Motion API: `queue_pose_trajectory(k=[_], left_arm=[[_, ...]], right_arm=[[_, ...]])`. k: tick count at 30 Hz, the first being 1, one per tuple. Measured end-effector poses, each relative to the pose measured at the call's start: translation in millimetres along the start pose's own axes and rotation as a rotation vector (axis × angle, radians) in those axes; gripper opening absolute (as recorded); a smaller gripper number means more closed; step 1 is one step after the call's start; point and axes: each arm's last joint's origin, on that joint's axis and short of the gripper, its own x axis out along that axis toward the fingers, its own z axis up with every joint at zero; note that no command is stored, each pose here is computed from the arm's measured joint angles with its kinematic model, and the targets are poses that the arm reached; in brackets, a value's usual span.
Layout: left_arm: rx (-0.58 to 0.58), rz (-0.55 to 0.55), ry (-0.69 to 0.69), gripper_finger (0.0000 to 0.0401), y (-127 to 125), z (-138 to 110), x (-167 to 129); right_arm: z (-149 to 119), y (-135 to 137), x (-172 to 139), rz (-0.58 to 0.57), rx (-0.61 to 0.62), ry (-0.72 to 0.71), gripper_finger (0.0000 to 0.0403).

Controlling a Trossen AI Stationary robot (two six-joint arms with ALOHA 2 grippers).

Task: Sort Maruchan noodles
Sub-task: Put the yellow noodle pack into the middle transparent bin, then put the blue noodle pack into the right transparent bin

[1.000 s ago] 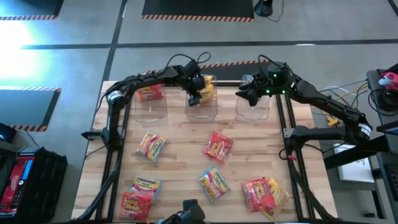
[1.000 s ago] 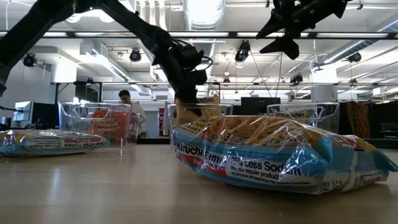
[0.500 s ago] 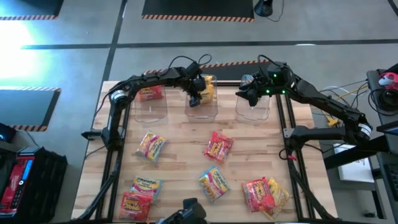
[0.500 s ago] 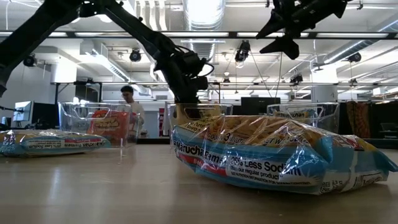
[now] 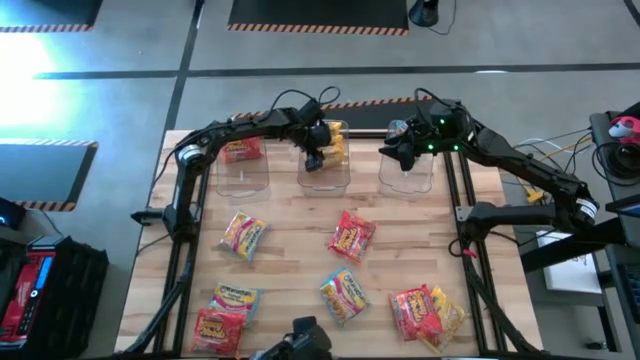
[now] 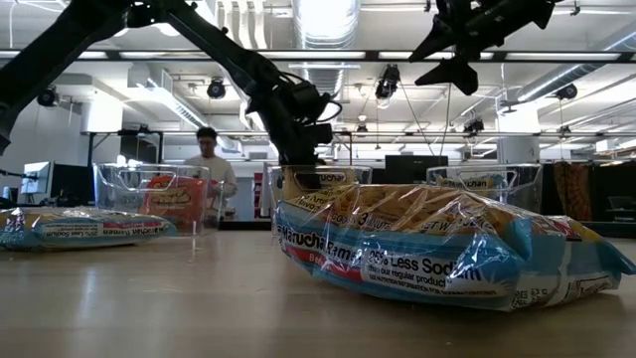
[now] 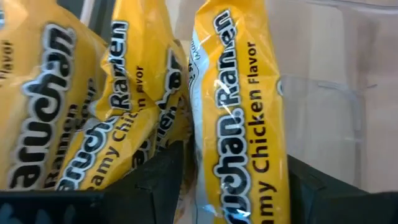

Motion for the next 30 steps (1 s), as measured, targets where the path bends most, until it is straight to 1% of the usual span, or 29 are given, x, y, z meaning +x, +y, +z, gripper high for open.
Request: queue_pose_trajectory(k=[2, 6, 12, 23, 27, 30], left_arm=[[0.001, 0.024, 0.004, 0.0178, 1.0, 0.2, -0.1], [0.001, 0.035, -0.001, 0.0178, 2.0, 1.4, -1.5], [0.030, 0.090, -0.041, 0.0178, 7.1, 18.3, -16.6], [0.059, 0.099, -0.056, 0.0178, 9.6, 34.2, -37.3], [0.066, 0.095, -0.059, 0.0178, 6.6, 43.6, -49.9], [0.068, 0.074, -0.063, 0.0178, -1.1, 53.0, -60.6]], right_arm=[[0.0, 0.0, 0.0, 0.000, 0.000, 0.000, 0.0233], [0.0, 0.0, 0.0, 0.000, 0.000, 0.000, 0.0233], [0.0, 0.0, 0.0, 0.000, 0.000, 0.000, 0.0233], [0.0, 0.0, 0.0, 0.000, 0.000, 0.000, 0.0233], [0.0, 0.0, 0.0, 0.000, 0.000, 0.000, 0.0233], [0.0, 0.0, 0.0, 0.000, 0.000, 0.000, 0.0233]])
